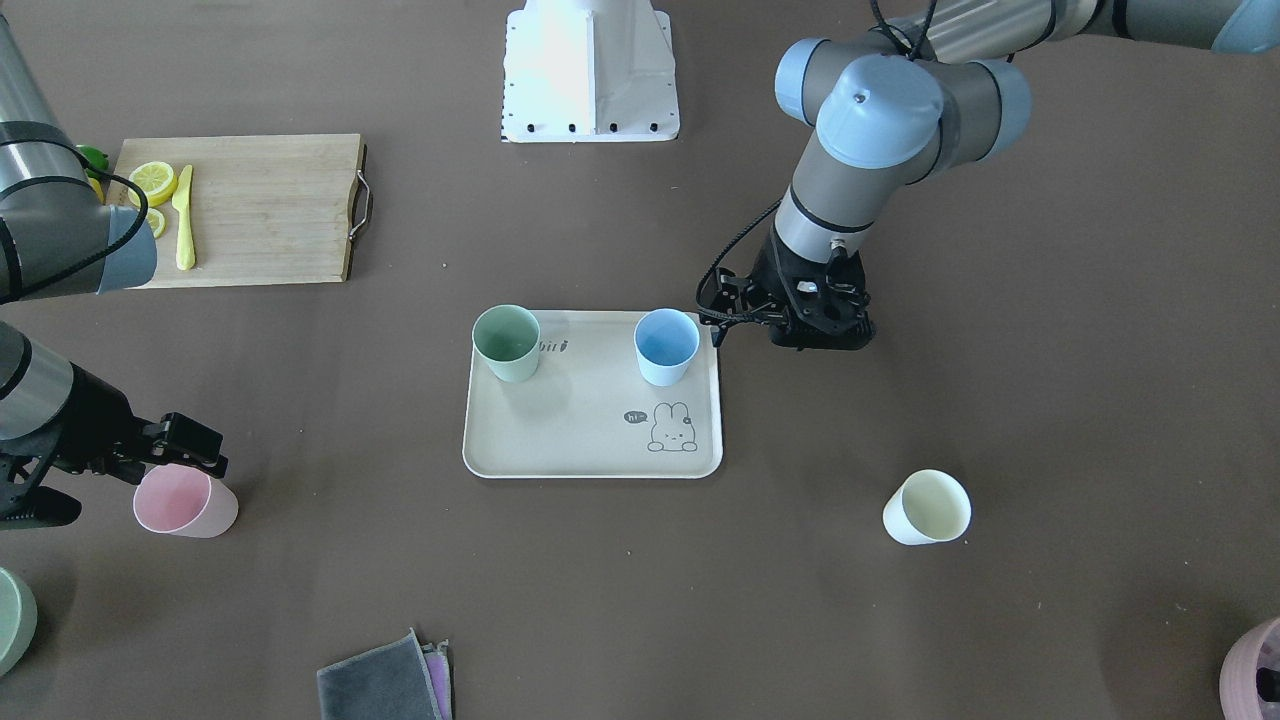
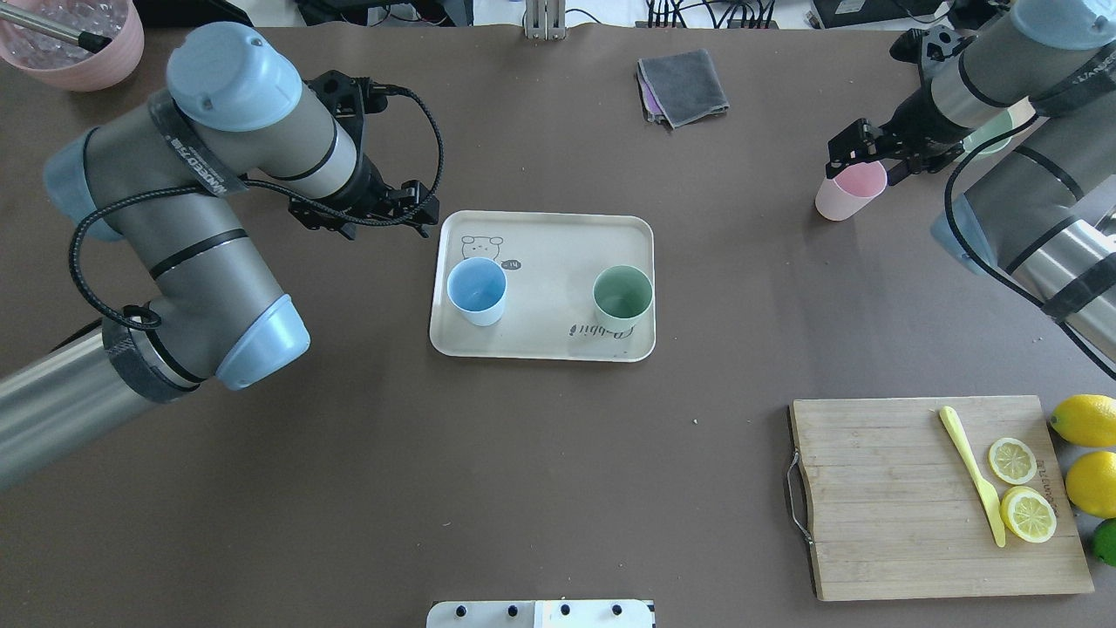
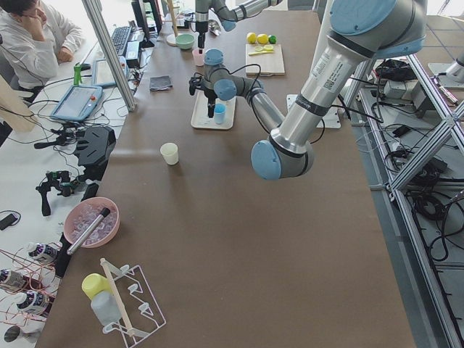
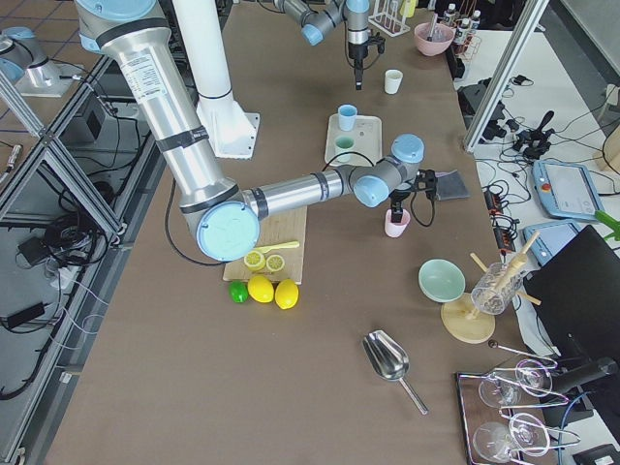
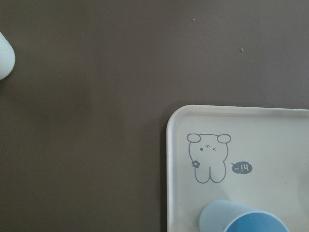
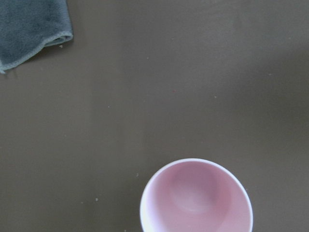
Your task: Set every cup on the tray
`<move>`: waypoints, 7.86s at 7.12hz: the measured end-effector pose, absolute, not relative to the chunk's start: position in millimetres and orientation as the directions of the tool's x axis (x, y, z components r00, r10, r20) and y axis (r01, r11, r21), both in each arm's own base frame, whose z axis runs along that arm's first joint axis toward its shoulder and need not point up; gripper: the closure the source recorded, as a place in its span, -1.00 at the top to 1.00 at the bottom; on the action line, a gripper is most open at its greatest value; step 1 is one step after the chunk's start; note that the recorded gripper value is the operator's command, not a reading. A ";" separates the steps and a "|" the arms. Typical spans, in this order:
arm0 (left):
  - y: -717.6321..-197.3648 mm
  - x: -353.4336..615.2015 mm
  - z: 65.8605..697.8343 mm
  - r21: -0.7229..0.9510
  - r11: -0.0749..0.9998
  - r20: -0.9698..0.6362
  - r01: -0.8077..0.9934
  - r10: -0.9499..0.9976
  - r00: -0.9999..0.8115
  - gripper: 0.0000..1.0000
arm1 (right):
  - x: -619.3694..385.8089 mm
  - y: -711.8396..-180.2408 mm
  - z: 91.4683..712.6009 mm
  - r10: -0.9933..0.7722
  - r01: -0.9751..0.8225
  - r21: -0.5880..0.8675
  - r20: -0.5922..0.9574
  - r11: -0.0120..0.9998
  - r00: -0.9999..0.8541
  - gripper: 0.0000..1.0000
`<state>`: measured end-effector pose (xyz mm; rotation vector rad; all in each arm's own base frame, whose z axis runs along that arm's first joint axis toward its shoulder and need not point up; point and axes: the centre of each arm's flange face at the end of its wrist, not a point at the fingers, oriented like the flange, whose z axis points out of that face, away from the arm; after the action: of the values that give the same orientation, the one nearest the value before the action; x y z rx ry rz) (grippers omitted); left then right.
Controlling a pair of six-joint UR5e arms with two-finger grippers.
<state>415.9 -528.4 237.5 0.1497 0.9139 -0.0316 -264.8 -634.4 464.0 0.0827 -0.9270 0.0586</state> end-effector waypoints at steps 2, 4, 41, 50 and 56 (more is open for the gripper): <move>-535.2 401.3 247.3 0.130 0.988 -0.777 0.085 0.048 0.628 0.95 | -257.4 -640.3 474.9 0.022 -0.087 0.039 0.794 0.995 0.608 0.94; -548.8 376.5 271.1 0.159 0.984 -0.752 0.077 0.070 0.656 0.95 | -259.2 -641.7 493.8 0.046 -0.088 0.012 0.780 0.996 0.624 0.13; -541.5 56.2 484.0 0.214 0.973 -0.695 -0.081 0.210 0.688 0.97 | -52.3 -609.1 558.7 -0.097 -0.066 0.170 0.794 0.983 0.600 1.00; -472.7 11.1 555.6 0.198 0.979 -0.738 -0.046 0.180 0.650 0.97 | 0.5 -568.5 611.8 -0.126 -0.050 0.201 0.769 0.978 0.627 1.00; -473.4 11.0 554.2 0.202 0.978 -0.737 -0.046 0.182 0.651 0.97 | 9.7 -531.2 619.2 -0.100 -0.073 0.203 0.725 0.976 0.681 1.00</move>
<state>11.0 -473.4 554.2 0.1706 0.8530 0.1303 9.7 -531.2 619.2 0.2234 -0.8230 -0.0150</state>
